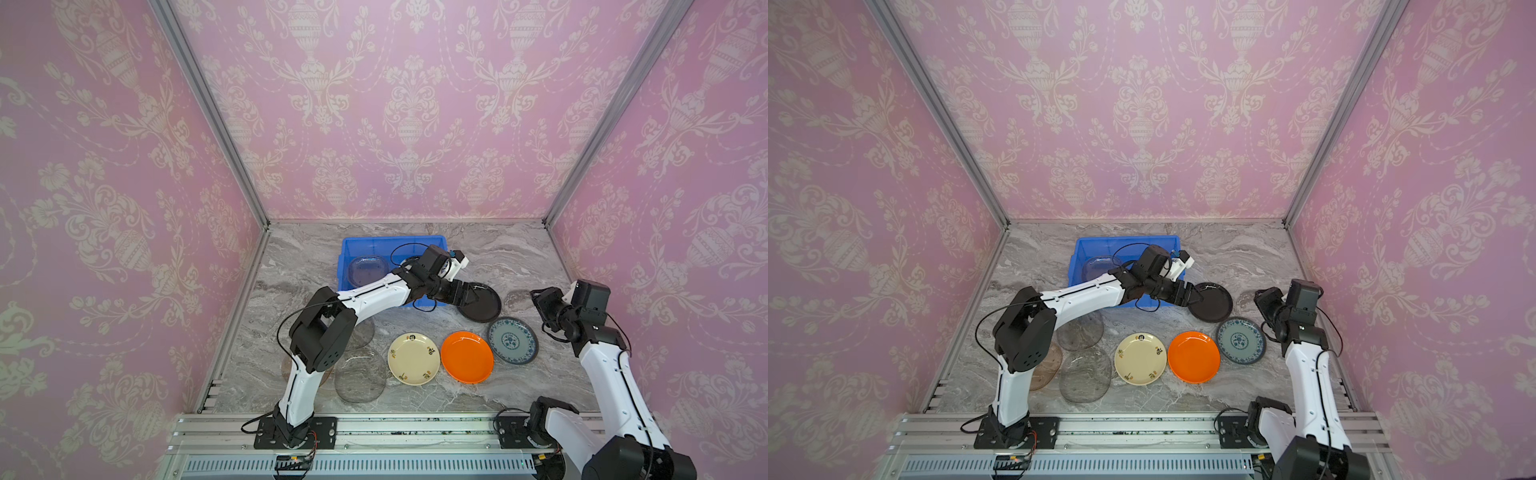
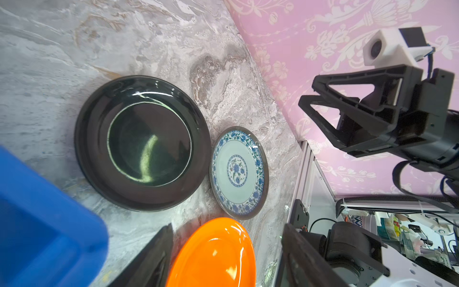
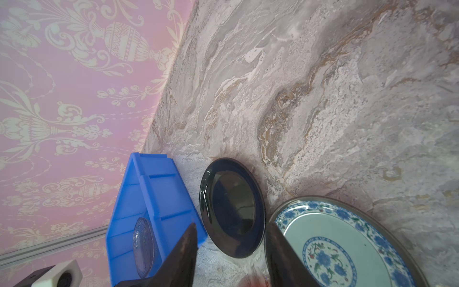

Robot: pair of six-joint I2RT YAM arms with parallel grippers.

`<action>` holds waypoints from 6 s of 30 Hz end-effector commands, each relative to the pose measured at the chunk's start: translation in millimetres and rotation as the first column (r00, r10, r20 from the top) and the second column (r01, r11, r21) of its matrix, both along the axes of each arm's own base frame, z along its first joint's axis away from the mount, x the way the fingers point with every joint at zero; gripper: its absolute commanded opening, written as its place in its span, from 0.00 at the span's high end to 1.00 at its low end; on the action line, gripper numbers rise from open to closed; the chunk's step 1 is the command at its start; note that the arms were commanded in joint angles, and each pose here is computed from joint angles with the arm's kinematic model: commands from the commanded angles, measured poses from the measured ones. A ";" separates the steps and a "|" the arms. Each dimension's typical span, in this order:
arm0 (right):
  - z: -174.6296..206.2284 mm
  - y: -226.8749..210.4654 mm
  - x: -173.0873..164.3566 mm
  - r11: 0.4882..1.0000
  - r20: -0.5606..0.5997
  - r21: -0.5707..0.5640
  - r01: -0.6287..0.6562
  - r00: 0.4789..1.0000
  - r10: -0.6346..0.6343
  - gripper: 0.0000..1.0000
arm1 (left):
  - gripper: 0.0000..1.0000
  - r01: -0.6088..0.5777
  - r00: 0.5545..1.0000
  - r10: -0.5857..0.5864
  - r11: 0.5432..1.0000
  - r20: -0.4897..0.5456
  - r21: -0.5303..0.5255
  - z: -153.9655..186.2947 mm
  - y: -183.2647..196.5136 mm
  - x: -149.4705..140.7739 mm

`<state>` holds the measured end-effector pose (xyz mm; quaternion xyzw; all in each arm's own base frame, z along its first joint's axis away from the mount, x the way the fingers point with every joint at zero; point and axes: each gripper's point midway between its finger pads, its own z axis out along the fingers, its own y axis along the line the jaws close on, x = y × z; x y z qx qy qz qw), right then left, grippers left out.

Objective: Place the plates into the plastic bin on the countertop
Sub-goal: Pick up the plate from the middle-right of the table, then place the plate in the plastic bin.

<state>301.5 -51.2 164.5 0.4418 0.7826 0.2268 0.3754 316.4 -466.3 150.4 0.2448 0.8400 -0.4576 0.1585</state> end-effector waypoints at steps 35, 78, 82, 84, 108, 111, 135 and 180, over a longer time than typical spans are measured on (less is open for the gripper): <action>4.1 -6.4 9.5 0.999 0.074 0.016 -0.030 0.997 0.029 0.53 | 0.57 0.222 0.959 -0.167 0.944 -0.228 0.245 -91.9 -61.2 -46.8; -5.3 -5.1 1.9 0.998 0.105 0.034 -0.049 0.993 0.045 0.53 | 0.85 0.232 0.953 -0.148 0.917 -0.264 0.325 -125.4 -74.1 -44.1; -2.6 -5.0 2.1 0.998 0.113 0.030 -0.048 0.993 0.045 0.53 | 0.90 0.234 0.955 -0.156 0.919 -0.251 0.317 -121.5 -76.5 -42.5; -1.2 -5.6 2.3 0.999 0.117 0.029 -0.046 0.992 0.042 0.53 | 0.92 0.233 0.957 -0.160 0.922 -0.242 0.311 -118.7 -77.8 -40.3; 184.7 -36.1 43.5 0.982 0.421 -0.190 0.022 0.905 0.061 0.52 | 1.00 0.120 0.991 -0.121 0.993 -0.061 -0.015 52.2 -58.1 38.4; 202.8 -31.1 52.7 0.983 0.444 -0.184 0.002 0.892 0.081 0.52 | 1.00 0.095 0.994 -0.096 0.995 -0.046 -0.012 72.6 -37.1 47.7; 150.9 182.8 150.0 0.766 0.373 -0.062 -0.639 0.698 0.612 0.51 | 1.00 -0.374 0.919 0.389 0.911 -0.061 0.172 52.4 188.7 145.0; 47.7 230.2 185.0 0.705 0.090 0.013 -0.709 0.703 0.705 0.65 | 1.00 -0.416 0.840 0.484 0.864 -0.245 0.282 -76.1 205.2 165.9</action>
